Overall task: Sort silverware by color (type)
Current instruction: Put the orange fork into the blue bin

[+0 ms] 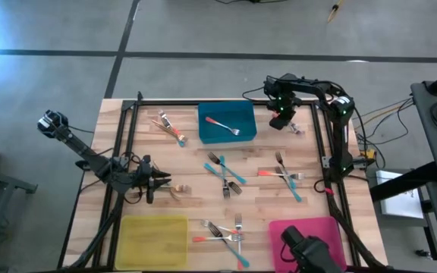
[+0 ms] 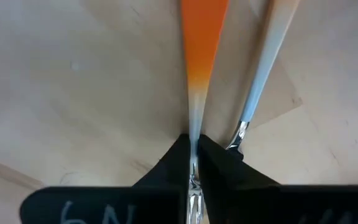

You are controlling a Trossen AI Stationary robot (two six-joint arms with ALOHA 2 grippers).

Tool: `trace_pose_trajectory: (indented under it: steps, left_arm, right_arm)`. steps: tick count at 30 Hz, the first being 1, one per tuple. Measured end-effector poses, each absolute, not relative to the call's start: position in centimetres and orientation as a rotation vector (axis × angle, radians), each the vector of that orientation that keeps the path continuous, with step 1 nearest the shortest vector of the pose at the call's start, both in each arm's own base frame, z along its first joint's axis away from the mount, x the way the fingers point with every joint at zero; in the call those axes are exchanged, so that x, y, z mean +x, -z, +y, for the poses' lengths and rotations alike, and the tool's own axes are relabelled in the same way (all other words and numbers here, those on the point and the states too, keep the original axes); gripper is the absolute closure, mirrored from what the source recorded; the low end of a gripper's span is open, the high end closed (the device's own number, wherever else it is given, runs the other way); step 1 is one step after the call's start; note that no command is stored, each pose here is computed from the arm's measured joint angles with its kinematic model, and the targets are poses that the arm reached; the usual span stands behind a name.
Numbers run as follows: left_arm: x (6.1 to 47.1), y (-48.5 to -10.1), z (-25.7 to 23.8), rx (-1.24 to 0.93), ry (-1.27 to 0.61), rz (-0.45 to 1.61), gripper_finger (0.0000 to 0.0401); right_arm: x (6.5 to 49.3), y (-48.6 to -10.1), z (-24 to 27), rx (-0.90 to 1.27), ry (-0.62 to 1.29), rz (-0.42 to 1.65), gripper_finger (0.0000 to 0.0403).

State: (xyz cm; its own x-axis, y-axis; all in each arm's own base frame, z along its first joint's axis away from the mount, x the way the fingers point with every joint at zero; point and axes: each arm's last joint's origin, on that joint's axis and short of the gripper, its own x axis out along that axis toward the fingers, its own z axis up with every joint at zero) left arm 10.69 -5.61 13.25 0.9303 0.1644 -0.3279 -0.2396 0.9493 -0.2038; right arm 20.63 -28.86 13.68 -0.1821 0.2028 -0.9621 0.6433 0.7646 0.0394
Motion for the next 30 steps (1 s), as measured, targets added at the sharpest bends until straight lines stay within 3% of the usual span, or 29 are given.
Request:
trace_pose_trajectory:
  steps: [5, 11, 17, 23, 27, 30]
  left_arm:
    - [10.7, -13.2, -5.6, -0.244, -0.209, 0.313, 0.0324]
    - [10.7, -13.2, -5.6, -0.244, -0.209, 0.313, 0.0324]
    - [10.7, -13.3, -5.6, -0.244, -0.209, 0.313, 0.0324]
    - [10.7, -13.2, -5.6, -0.244, -0.209, 0.313, 0.0324]
    - [10.7, -13.2, -5.6, -0.244, -0.209, 0.313, 0.0324]
    - [10.7, -13.2, -5.6, -0.244, -0.209, 0.313, 0.0324]
  right_arm:
    - [20.2, -15.0, -28.1, 0.679, 0.422, 1.768, 0.0392]
    - [19.5, -19.8, -26.9, 0.642, 0.479, 1.676, 0.0393]
    - [20.7, -25.3, -25.3, 0.649, 0.439, 1.248, 0.0393]
    - [25.9, -29.7, -23.1, 0.487, 0.305, 0.773, 0.0393]
    - [29.7, -30.1, -21.7, 0.37, 0.243, 0.64, 0.0393]
    - [31.7, -28.4, -21.3, 0.348, 0.235, 0.658, 0.0393]
